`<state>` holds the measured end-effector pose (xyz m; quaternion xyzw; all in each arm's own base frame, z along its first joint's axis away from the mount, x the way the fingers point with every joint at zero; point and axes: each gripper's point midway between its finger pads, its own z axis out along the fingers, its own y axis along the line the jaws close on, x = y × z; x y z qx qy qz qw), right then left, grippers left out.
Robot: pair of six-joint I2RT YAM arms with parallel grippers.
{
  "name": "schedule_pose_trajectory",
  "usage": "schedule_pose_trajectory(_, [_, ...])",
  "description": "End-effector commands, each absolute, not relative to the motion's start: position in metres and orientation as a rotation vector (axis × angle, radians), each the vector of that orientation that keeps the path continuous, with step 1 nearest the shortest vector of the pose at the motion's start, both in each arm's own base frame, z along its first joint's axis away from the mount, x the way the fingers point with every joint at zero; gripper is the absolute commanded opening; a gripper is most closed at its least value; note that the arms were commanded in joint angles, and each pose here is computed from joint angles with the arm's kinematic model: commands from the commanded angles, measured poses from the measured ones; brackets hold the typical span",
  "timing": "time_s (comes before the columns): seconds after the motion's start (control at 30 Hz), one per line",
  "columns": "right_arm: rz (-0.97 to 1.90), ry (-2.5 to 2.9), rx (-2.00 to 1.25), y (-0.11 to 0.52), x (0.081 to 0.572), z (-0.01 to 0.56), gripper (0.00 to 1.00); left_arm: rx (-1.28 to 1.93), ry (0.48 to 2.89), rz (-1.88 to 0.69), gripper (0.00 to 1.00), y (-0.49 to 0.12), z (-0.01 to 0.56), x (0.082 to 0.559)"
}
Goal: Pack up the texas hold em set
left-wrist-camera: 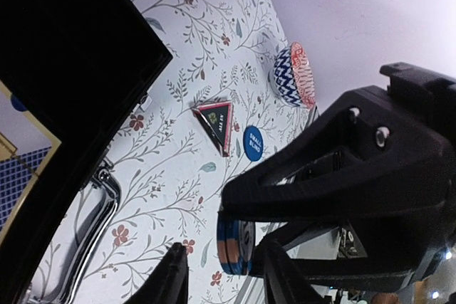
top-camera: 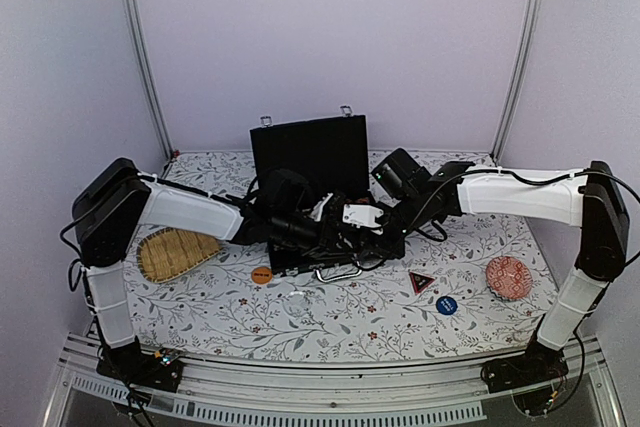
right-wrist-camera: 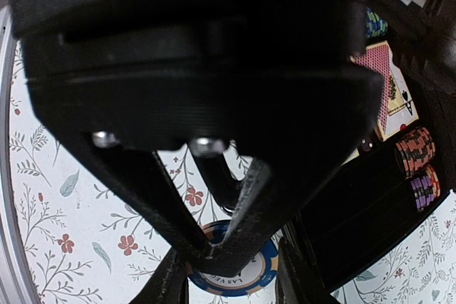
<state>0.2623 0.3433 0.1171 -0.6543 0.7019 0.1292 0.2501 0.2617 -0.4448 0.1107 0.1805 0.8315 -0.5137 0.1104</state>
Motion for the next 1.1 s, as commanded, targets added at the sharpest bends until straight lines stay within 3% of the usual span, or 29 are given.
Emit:
schedule_pose_trajectory(0.0, [0.392, 1.876, -1.743, 0.348, 0.262, 0.139, 0.34, 0.555, 2.381, -1.561, 0.31, -0.456, 0.122, 0.264])
schedule_pose_trajectory(0.57, [0.395, 1.884, -1.744, 0.348, 0.262, 0.137, 0.35, 0.578, 2.394, -1.595, 0.03, -0.459, 0.108, 0.261])
schedule_pose_trajectory(0.7, [0.45, 1.888, -1.745, 0.341, 0.252, 0.144, 0.52, 0.621, 2.36, -1.536, 0.0, -0.447, 0.124, 0.265])
schedule_pose_trajectory(0.8, [0.546, 1.888, -1.724, 0.33, 0.244, 0.156, 0.61, 0.678, 2.357, -1.415, 0.0, -0.427, 0.129, 0.272])
schedule_pose_trajectory(0.9, [0.642, 1.897, -1.671, 0.314, 0.241, 0.167, 0.62, 0.794, 2.334, -1.265, 0.0, -0.406, 0.135, 0.275])
schedule_pose_trajectory(1.07, [0.668, 1.964, -1.56, 0.277, 0.246, 0.153, 0.62, 0.981, 2.384, -0.786, 0.0, -0.356, 0.125, 0.283])
